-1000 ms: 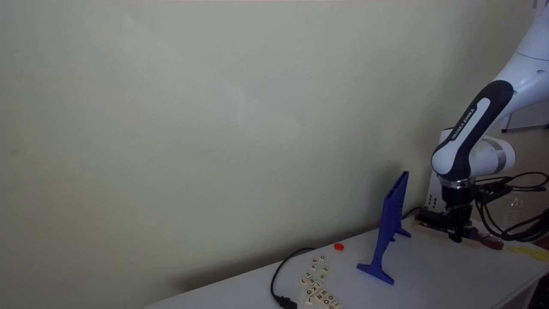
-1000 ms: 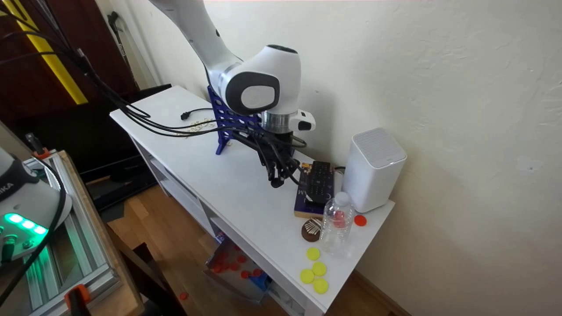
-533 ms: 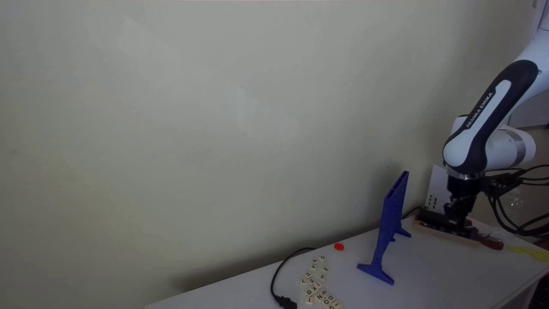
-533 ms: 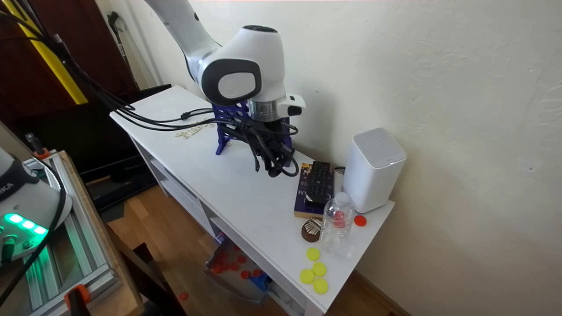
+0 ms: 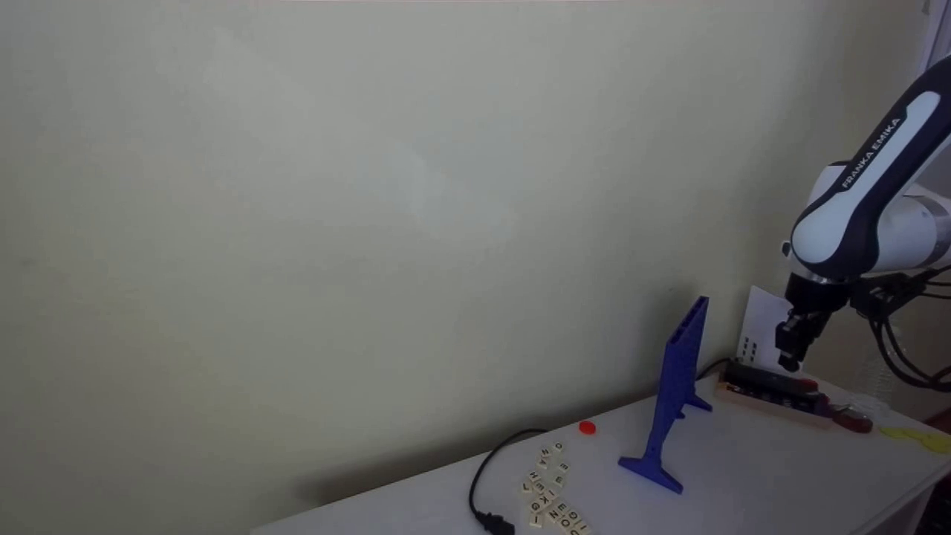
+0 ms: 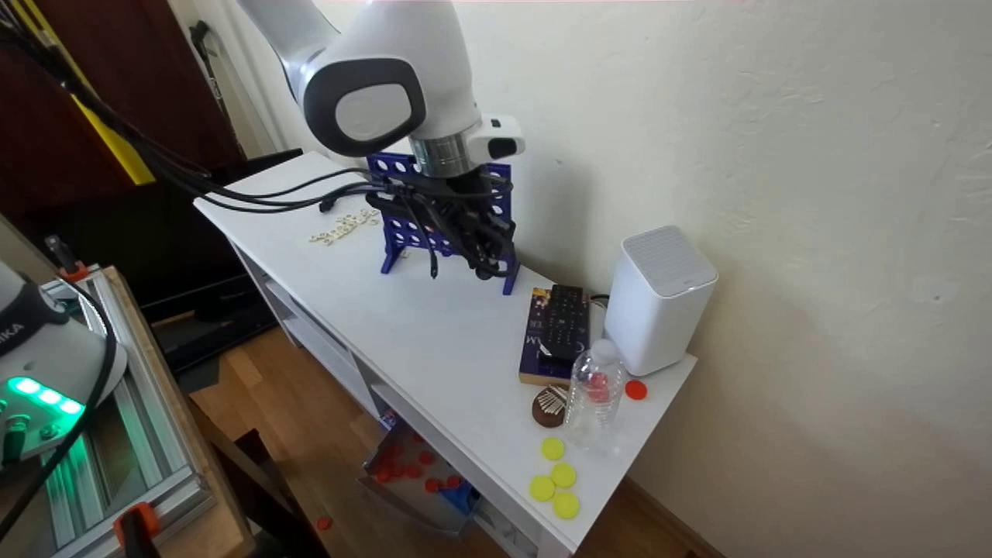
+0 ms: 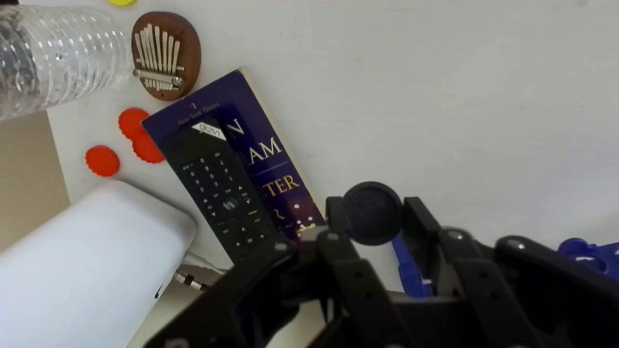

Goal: Pick up the dark blue circle and put it in the blue object

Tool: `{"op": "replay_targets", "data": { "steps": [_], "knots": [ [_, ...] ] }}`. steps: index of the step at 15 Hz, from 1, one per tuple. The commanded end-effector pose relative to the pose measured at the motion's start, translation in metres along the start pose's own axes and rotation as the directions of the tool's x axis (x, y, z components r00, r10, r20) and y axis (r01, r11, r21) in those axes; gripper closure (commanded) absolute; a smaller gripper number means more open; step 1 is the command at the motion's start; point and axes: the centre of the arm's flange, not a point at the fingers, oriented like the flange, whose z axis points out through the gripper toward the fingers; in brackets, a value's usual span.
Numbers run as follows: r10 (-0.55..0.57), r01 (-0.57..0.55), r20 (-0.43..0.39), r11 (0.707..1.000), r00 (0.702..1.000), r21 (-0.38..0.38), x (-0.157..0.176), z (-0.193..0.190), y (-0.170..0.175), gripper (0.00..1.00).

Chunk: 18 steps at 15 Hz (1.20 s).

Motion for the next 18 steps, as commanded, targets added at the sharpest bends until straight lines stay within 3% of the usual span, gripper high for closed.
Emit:
{"op": "replay_targets", "data": {
  "steps": [1,11,18],
  "knots": [
    [-0.066,0.065,-0.077,0.998,0.995,-0.009,-0.009,-0.031,-0.003,0.91],
    [-0.268,0.264,-0.213,0.963,0.94,-0.045,0.006,-0.062,-0.009,0.91],
    [-0.316,0.32,-0.297,0.947,0.901,-0.037,0.015,-0.075,-0.015,0.91]
  ]
}}
